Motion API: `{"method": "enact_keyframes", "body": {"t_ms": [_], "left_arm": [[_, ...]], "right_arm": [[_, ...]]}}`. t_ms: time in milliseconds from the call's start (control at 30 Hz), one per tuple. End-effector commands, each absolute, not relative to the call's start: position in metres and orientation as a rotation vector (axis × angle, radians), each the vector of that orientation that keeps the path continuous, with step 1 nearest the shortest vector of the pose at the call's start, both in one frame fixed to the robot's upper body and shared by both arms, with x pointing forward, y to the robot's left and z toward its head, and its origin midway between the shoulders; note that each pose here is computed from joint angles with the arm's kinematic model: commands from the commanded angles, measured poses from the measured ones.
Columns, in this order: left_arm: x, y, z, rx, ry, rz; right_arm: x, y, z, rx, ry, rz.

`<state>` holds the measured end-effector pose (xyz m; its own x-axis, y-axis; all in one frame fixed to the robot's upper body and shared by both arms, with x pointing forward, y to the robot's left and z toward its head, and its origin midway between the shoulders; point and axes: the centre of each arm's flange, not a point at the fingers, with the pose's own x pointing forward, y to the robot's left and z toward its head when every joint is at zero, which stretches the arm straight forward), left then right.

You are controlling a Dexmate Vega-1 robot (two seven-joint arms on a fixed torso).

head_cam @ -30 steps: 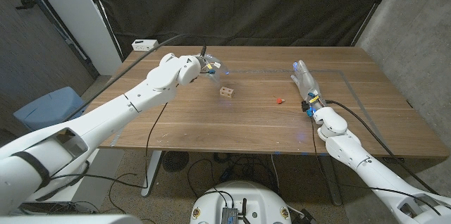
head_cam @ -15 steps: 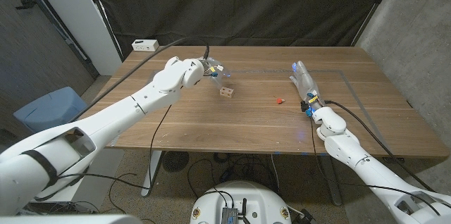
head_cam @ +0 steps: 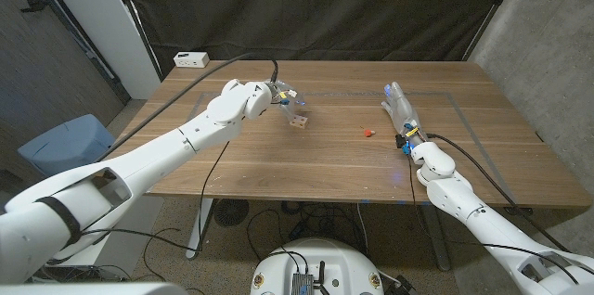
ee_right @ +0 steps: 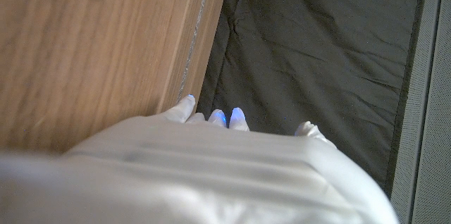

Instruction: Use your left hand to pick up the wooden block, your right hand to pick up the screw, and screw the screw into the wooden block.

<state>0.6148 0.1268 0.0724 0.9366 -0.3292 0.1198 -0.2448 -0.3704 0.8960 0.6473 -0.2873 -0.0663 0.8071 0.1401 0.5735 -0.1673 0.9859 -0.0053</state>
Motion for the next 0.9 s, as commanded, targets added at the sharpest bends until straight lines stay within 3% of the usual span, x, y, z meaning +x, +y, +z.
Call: {"method": "enact_keyframes", "body": {"t_ms": [33, 900], "left_arm": [[0.615, 0.126, 0.059, 1.954, -0.431, -0.081], [0.622, 0.131, 0.041, 1.945, -0.485, -0.050]], "right_arm": [[0.645, -0.289, -0.071, 0.057, -0.607, 0.154], [0.641, -0.290, -0.081, 0.072, -0.600, 0.141]]}}
